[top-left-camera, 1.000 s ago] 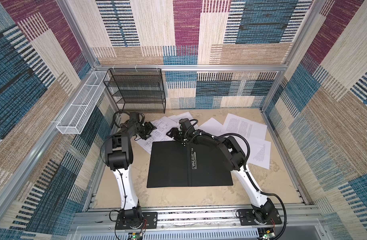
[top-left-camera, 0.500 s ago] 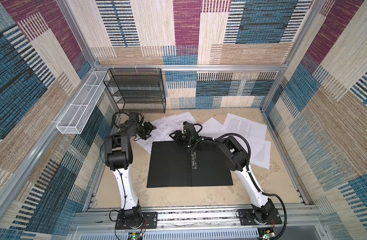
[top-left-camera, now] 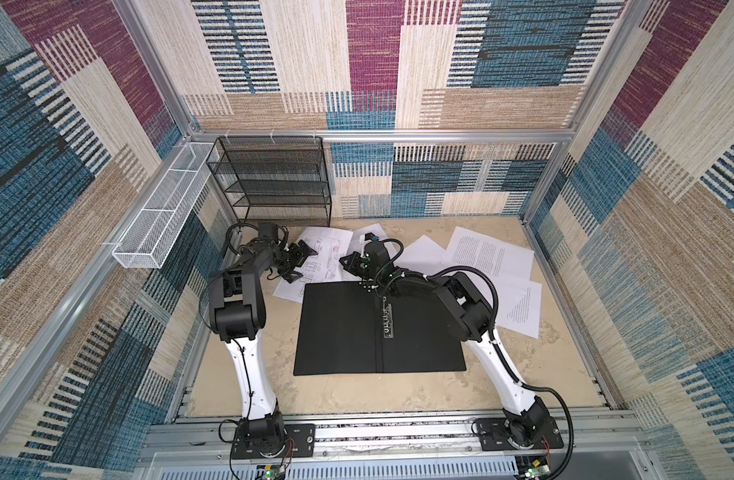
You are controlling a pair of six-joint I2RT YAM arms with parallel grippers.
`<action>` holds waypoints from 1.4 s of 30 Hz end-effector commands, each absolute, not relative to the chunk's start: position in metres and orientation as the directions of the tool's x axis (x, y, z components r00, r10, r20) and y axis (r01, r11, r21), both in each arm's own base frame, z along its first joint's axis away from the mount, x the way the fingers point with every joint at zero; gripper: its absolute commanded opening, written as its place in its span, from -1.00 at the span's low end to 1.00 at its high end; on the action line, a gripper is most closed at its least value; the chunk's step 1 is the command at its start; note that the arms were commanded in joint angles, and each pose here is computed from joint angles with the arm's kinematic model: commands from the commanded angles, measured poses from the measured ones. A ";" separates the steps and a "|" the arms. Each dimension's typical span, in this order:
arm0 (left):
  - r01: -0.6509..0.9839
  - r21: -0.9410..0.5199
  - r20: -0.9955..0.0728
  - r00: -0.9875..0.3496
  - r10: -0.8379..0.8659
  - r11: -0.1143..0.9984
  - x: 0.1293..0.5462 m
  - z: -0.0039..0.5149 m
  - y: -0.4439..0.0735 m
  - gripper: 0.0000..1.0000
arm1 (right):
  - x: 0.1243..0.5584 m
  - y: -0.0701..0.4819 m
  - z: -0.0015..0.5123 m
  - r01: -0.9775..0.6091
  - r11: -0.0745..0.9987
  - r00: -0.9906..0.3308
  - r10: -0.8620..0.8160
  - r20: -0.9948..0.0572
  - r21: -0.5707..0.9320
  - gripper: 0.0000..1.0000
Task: Put the files into the folder
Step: 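Grasp the drawing sheet edge with the right gripper and lift it toward the folder, then carry the sheet over the folder with the right gripper while the left presses the folder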
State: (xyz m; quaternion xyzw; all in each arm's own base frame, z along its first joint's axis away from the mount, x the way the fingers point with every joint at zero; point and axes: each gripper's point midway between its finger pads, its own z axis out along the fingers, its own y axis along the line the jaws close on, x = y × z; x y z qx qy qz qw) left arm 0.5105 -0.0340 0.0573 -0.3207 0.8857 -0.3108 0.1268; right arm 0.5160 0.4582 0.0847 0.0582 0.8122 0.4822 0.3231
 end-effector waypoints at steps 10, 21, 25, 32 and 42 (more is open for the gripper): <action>-0.494 -0.353 -0.191 -0.793 -0.578 0.795 0.445 0.129 -0.007 0.99 | 0.554 0.373 0.209 -0.260 0.595 -0.649 0.475 -0.594 0.761 -1.00; -0.275 -0.278 -0.225 -0.913 -0.340 0.920 0.395 0.142 -0.088 0.99 | 0.474 0.277 0.274 -0.311 0.613 -0.725 0.341 -0.598 0.726 -1.00; -0.252 -0.356 -0.160 -0.932 -0.324 0.900 0.379 0.118 -0.127 0.99 | 0.421 0.249 0.285 -0.307 0.634 -0.769 0.275 -0.577 0.710 -1.00; -0.231 -0.334 -0.130 -0.949 -0.287 0.914 0.356 0.088 -0.149 1.00 | 0.345 0.181 0.249 -0.171 0.672 -0.853 0.265 -0.450 0.721 -1.00; -0.280 -0.228 -0.087 -0.948 -0.306 0.932 0.341 0.053 -0.145 1.00 | 0.298 0.136 0.176 -0.082 0.830 -0.942 0.116 -0.314 0.551 -1.00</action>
